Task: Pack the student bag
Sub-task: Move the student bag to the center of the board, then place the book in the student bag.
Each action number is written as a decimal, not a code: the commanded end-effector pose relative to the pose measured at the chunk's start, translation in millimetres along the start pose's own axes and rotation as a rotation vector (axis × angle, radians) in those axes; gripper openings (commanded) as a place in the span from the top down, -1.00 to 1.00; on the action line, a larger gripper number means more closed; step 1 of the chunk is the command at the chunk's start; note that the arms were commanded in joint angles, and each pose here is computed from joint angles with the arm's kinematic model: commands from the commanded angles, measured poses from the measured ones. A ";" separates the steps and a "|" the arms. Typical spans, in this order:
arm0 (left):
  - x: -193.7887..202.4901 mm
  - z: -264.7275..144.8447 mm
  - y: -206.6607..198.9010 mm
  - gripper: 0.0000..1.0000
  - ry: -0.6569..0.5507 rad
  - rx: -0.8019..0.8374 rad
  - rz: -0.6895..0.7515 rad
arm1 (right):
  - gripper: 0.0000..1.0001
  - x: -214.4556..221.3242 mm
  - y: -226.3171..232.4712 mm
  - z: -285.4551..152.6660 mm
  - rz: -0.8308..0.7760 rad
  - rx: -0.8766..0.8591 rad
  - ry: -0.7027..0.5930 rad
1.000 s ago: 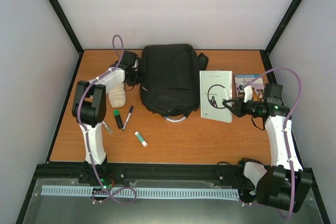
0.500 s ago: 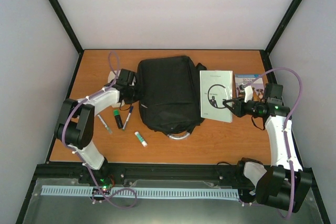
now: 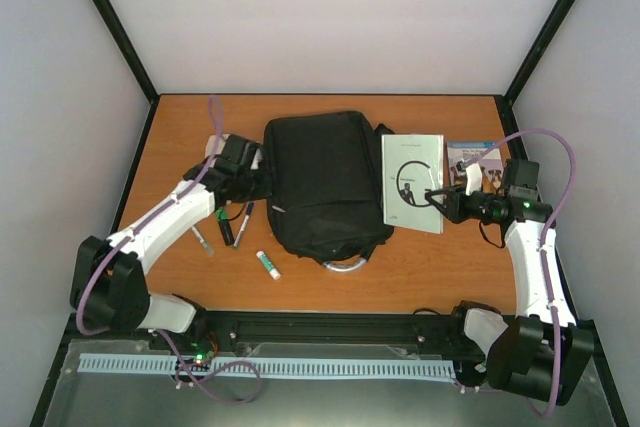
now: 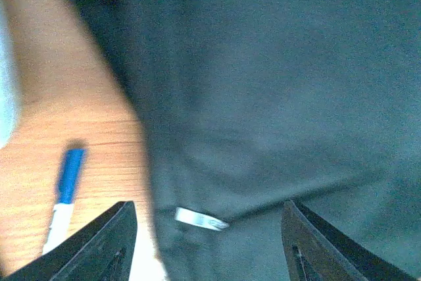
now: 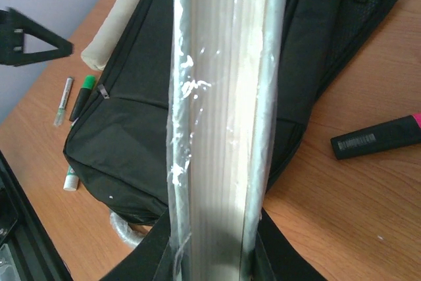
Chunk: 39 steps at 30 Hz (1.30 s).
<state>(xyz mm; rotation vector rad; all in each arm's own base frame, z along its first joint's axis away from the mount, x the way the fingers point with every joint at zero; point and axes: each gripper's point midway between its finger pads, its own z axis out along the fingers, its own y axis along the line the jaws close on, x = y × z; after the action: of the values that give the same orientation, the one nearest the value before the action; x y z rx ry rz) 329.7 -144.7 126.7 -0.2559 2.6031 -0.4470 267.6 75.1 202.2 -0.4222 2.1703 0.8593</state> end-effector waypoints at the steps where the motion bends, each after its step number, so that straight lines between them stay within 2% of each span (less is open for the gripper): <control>1: 19.0 -31.8 -63.6 -0.25 -0.004 0.022 0.426 | 0.94 -25.4 -0.9 -8.5 -0.083 0.030 -0.083; 5: 63.1 -32.1 -109.8 -0.29 0.039 0.057 0.752 | 0.94 -25.1 -18.9 -12.0 -0.048 0.114 -0.081; 8: 100.0 -25.5 -130.3 -0.60 0.098 0.092 0.930 | 0.94 -25.1 -27.7 -17.2 -0.022 0.144 -0.091; 9: 109.6 -21.4 -133.1 -0.65 0.117 0.085 0.977 | 0.94 -24.7 -29.9 -18.7 -0.017 0.149 -0.094; 16: 149.7 1.5 -138.6 -0.62 0.183 -0.020 1.249 | 0.95 -25.1 -34.3 -23.8 -0.008 0.164 -0.107; 22: 154.4 18.0 -139.6 -0.61 0.191 -0.064 1.314 | 0.94 -24.5 -35.8 -24.7 -0.003 0.160 -0.108; 29: 147.1 33.5 -145.6 -0.53 0.143 -0.102 1.354 | 0.94 -23.6 -36.9 -25.0 0.007 0.152 -0.107; 35: 150.1 36.8 -155.6 -0.45 0.127 -0.059 1.358 | 0.94 -23.0 -37.9 -24.7 0.012 0.151 -0.106; 39: 165.6 38.6 -164.8 -0.46 0.151 0.011 1.382 | 0.94 -22.7 -39.4 -23.7 0.021 0.147 -0.103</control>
<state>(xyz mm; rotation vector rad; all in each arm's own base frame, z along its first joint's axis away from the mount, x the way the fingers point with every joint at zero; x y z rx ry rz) 226.3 -321.6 72.6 1.4602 2.3090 0.1463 282.1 26.9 190.3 -0.2018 2.2423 0.6899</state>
